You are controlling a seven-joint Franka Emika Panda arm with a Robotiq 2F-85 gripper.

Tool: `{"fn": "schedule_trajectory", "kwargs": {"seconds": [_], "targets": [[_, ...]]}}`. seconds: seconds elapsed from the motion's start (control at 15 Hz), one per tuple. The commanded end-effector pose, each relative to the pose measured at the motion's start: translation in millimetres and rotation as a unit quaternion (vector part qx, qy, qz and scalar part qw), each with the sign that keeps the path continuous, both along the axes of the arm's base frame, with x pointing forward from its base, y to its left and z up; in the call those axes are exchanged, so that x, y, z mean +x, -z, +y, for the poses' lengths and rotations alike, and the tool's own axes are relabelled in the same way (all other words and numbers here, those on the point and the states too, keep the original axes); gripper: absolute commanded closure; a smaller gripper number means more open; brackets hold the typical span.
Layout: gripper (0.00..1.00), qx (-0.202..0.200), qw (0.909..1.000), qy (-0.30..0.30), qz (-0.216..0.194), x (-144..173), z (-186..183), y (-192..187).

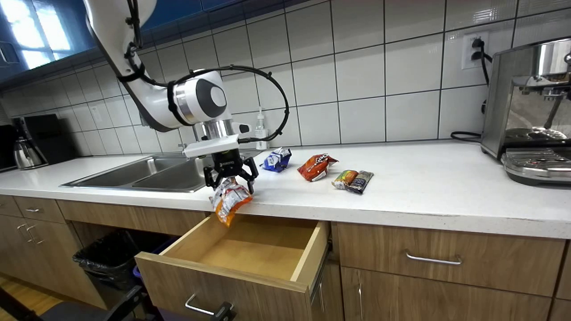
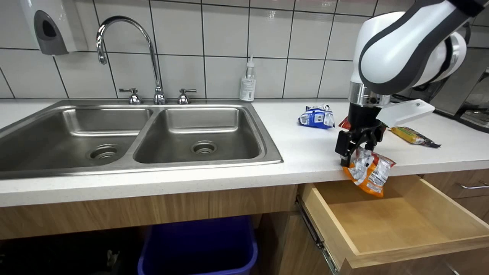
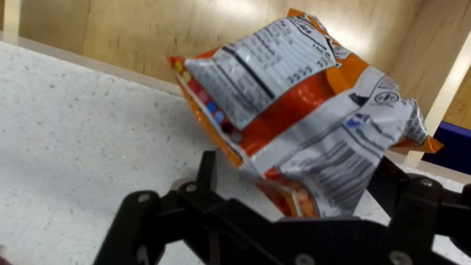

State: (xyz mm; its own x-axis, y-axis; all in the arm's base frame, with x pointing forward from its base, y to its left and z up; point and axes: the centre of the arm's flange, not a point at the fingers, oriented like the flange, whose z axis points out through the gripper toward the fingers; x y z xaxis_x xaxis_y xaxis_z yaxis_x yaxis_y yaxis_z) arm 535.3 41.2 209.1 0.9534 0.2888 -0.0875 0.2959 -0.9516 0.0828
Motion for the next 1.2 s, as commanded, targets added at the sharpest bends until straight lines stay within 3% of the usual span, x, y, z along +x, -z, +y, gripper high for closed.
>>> {"fn": "schedule_trajectory", "kwargs": {"seconds": [0.0,0.53,1.13], "targets": [[0.0,-0.01,0.9998,0.001,-0.016,-31.6,-4.6,-16.4],[0.0,-0.008,0.9995,0.001,-0.03,-48.4,-9.7,-28.8],[0.0,-0.003,0.9973,0.004,-0.074,-31.4,-9.5,-40.2]]}}
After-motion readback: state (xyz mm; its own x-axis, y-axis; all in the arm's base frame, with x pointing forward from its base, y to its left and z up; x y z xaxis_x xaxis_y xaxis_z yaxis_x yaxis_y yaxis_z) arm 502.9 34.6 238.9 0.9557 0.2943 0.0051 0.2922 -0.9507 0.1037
